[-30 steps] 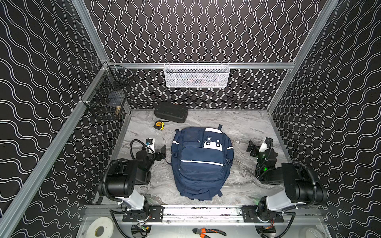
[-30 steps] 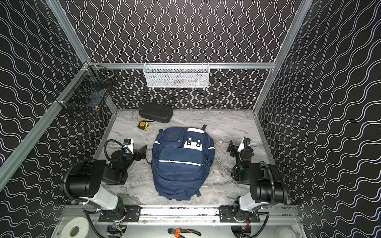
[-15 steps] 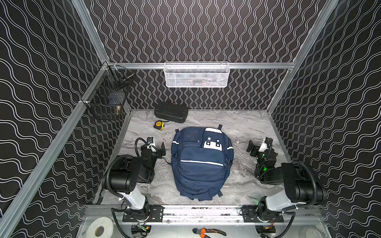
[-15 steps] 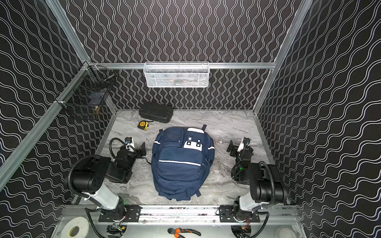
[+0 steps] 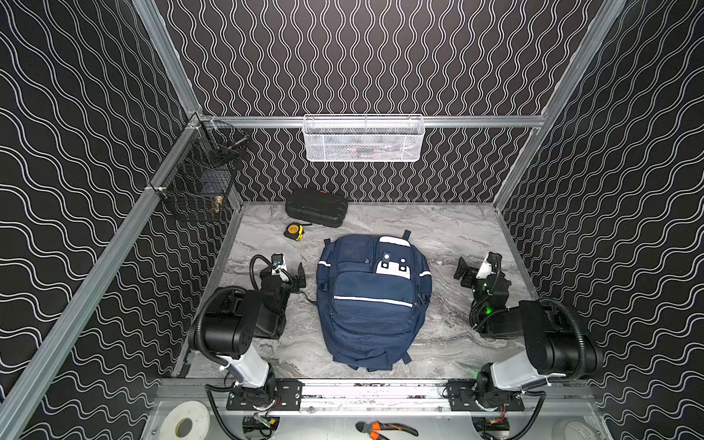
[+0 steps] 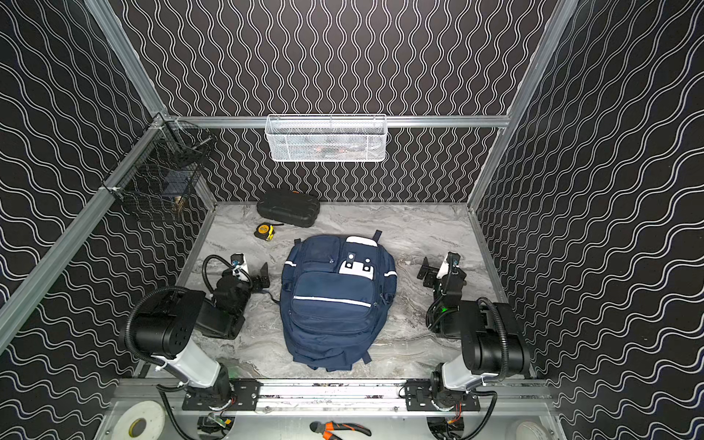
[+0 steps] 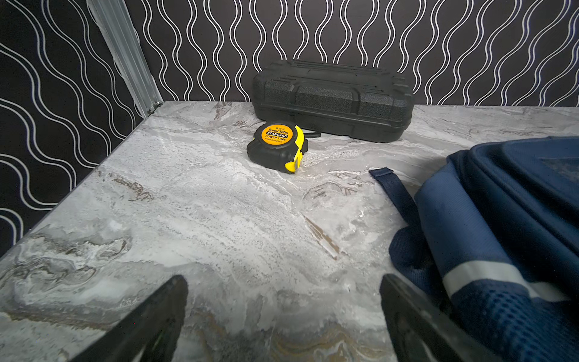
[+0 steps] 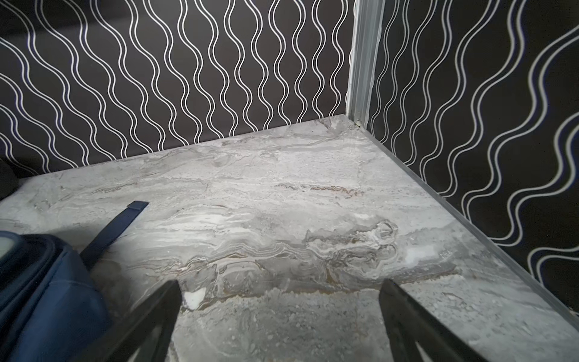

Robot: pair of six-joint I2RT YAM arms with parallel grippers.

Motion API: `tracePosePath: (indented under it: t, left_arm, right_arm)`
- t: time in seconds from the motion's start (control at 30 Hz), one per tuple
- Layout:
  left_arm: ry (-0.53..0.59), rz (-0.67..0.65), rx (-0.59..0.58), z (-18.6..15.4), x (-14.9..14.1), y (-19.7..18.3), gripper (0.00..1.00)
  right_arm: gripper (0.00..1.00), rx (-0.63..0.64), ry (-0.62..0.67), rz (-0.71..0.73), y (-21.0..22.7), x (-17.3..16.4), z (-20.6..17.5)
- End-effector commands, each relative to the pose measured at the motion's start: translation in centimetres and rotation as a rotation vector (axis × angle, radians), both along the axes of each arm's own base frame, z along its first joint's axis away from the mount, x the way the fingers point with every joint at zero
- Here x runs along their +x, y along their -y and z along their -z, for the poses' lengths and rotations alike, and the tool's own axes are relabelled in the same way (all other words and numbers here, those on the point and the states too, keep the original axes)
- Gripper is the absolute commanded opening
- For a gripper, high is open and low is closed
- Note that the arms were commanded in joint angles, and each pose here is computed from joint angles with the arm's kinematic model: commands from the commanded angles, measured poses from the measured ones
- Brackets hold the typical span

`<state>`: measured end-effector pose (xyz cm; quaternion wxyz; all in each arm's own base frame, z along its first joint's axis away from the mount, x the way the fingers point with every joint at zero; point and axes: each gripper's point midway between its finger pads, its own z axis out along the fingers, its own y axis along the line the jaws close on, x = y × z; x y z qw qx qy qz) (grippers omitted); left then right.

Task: Pack books, pencil case, and school supplies into a backpack
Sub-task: Reset both arms

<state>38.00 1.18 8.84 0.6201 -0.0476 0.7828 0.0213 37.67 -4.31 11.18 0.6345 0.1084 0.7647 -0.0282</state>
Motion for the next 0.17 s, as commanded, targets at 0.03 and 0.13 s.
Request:
tracePosePath:
  t: [0.03,0.13]
  left_arm:
    - [0.027,-0.009,-0.002,-0.64,0.12,-0.11,0.99]
    - [0.022,-0.02,0.016,-0.6,0.15,0.05,0.99]
  right_arm:
    - [1.0,-0.02,0.021,0.011,0.24,0.21,-0.63]
    - [1.0,-0.021,0.024,0.009,0.19,0.1,-0.67]
